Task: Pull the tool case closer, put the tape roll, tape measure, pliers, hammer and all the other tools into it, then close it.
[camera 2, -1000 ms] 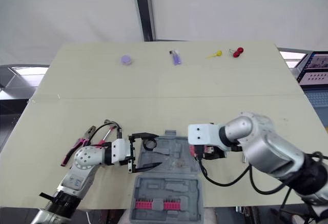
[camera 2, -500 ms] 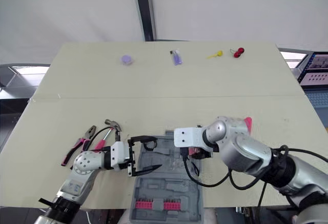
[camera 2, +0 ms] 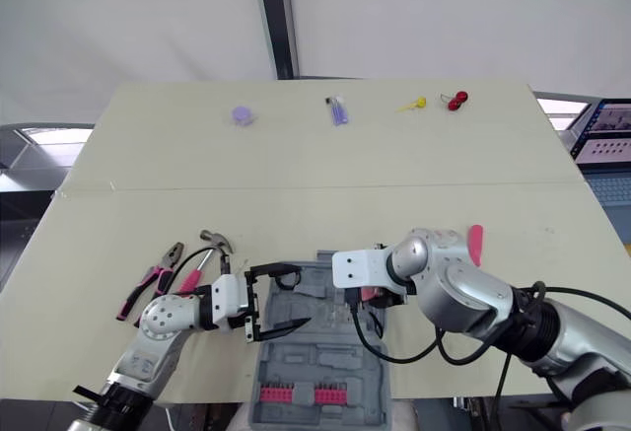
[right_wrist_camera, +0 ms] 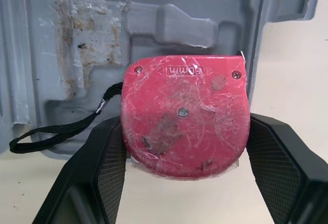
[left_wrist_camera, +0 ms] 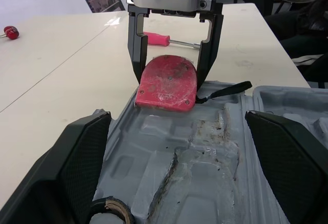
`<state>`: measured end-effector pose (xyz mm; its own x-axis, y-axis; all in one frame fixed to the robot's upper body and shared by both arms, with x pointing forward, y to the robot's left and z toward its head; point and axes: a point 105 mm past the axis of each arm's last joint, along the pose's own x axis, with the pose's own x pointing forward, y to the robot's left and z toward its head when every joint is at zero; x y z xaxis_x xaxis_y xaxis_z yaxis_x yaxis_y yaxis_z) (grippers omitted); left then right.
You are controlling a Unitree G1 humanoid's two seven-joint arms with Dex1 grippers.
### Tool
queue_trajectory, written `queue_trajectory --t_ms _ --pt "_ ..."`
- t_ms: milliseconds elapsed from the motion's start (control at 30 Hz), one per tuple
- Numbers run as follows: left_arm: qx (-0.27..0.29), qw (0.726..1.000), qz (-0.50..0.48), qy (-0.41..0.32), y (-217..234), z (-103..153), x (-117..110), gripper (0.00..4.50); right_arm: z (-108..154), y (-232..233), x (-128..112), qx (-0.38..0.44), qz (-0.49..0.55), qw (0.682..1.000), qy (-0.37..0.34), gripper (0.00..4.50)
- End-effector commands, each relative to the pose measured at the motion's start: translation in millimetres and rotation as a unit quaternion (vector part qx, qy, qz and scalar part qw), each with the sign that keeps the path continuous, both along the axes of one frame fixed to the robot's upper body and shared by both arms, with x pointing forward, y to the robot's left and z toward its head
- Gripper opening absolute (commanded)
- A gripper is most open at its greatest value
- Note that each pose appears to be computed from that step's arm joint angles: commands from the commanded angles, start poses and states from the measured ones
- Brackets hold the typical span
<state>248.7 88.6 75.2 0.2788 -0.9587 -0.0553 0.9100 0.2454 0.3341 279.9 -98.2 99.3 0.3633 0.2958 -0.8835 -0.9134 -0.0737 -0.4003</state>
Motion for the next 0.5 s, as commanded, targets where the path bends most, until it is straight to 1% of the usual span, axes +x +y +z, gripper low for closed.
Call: queue_trajectory --t_ms 33,500 --pt "-0.010 1.000 -0.004 -0.023 -2.2 11.2 -1.7 4.50 3.3 2.8 4.0 0.001 0.004 1.000 -0.024 2.93" --pt "-0.007 1.000 -0.005 -0.023 -2.2 11.0 -1.5 4.50 0.0 7.4 6.0 0.003 0.008 0.999 -0.031 2.93"
